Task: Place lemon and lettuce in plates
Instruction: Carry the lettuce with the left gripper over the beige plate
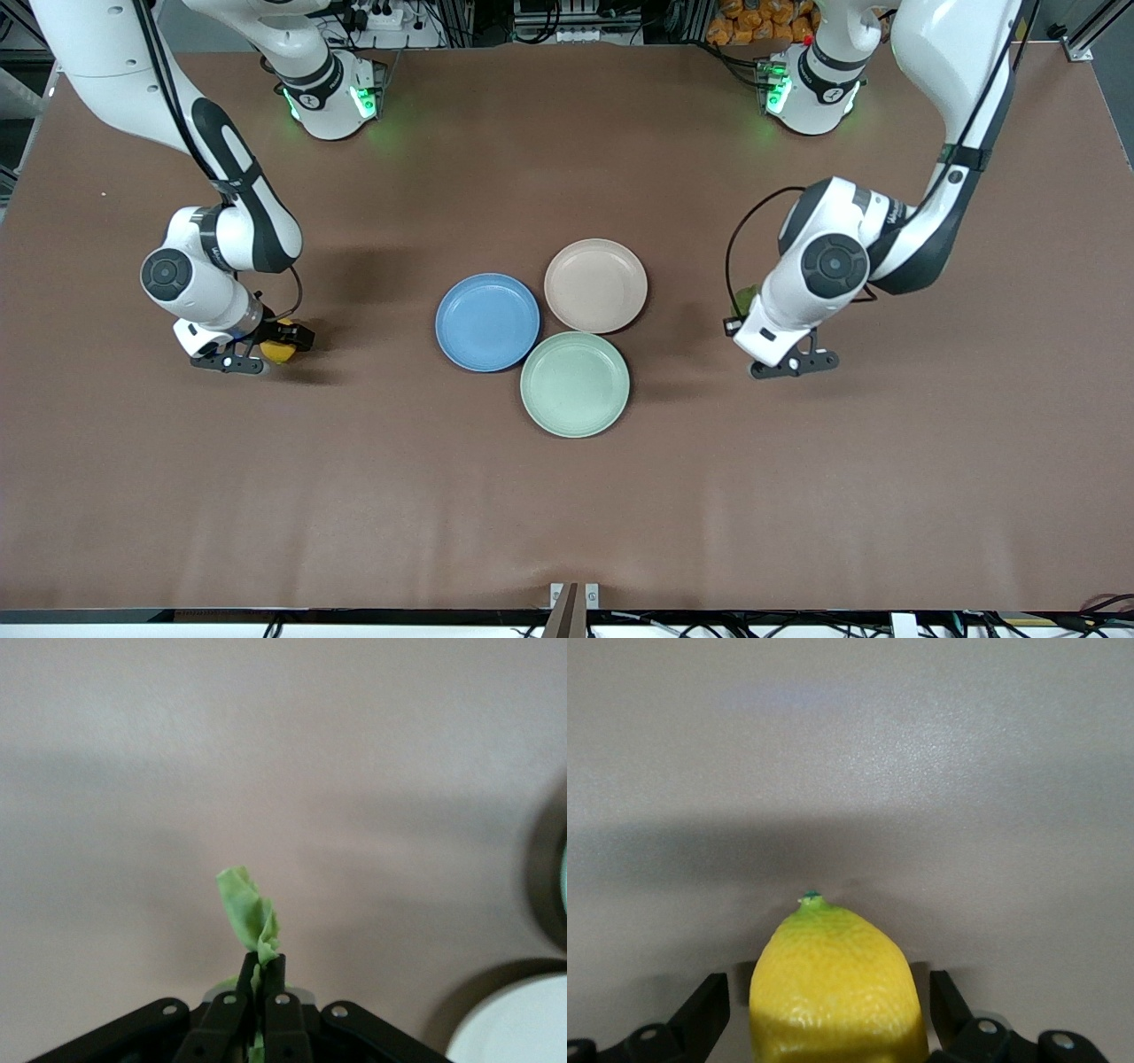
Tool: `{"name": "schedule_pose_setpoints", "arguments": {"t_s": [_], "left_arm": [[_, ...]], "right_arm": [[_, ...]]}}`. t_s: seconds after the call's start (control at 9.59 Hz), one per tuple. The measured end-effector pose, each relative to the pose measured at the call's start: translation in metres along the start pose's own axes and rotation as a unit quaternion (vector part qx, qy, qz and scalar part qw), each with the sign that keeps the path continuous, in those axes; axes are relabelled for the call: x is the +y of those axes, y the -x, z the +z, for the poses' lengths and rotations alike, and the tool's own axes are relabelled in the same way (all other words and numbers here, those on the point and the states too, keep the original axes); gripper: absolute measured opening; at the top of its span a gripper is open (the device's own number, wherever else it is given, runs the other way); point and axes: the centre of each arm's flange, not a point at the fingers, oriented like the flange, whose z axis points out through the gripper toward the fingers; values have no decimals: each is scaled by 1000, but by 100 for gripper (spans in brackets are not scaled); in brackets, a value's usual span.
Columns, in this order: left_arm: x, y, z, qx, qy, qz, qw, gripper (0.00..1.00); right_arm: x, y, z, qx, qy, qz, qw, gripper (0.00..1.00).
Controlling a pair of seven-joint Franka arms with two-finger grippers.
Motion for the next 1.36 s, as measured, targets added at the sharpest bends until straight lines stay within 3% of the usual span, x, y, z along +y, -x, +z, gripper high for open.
{"name": "schedule_pose_setpoints", "arguments": {"t_s": [0.42,0.73,1.36], "left_arm": [[64,51,0,-12,11,-19,1000,5],[112,93,7,-23,13,-21,999,5],[190,155,56,-59,10,-7,998,5]], "right_arm": [[0,0,0,0,0,1,1000,83],[0,0,0,0,0,2,1000,63],[0,0,1,-1,0,1,1000,59]]}}
